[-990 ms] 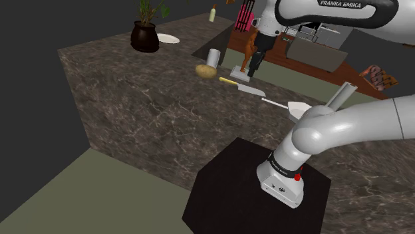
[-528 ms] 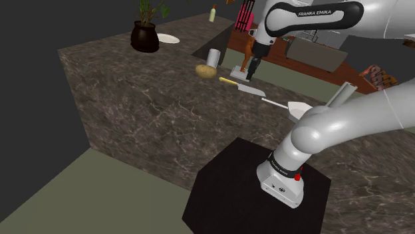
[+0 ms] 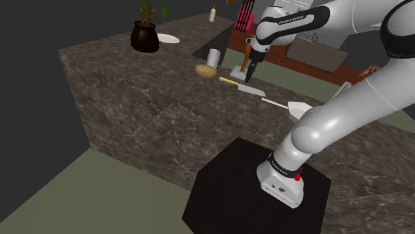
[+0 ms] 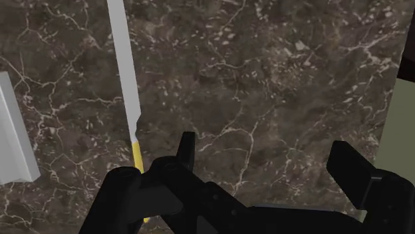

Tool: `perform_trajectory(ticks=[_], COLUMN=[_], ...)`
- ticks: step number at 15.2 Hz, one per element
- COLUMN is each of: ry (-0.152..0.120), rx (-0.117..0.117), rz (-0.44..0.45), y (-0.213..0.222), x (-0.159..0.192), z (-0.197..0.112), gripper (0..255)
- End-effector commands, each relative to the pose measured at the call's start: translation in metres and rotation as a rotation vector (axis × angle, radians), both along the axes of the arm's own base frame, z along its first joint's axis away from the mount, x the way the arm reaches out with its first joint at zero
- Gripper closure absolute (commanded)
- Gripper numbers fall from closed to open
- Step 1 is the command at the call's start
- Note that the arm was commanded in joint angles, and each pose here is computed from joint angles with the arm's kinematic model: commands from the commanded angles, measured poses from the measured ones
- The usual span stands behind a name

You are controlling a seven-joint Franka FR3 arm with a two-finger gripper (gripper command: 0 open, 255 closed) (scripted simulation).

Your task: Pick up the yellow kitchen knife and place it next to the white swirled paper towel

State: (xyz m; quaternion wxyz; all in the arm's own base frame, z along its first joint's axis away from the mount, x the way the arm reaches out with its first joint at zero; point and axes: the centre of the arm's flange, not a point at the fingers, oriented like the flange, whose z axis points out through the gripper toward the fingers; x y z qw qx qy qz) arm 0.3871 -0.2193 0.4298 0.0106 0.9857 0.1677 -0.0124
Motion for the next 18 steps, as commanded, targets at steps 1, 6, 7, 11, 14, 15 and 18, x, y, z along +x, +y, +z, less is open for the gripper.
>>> perform_trajectory(ticks=[1, 6, 7, 11, 14, 15, 18], ry=[0.000, 0.000, 0.000, 0.000, 0.000, 0.000, 0.000], rx=[0.001, 0.009, 0.011, 0.016, 0.016, 0.016, 0.016], rz=[0.015, 0.048, 0.054, 0.076, 0.076, 0.076, 0.076], y=[-0.023, -0.074, -0.084, -0.116, -0.117, -0.117, -0.117], x=[0.010, 0.036, 0.041, 0.060, 0.059, 0.059, 0.059], z=[-0.015, -0.050, -0.057, -0.081, -0.097, -0.102, -0.121], gripper=[0, 0, 0, 0, 0, 0, 0])
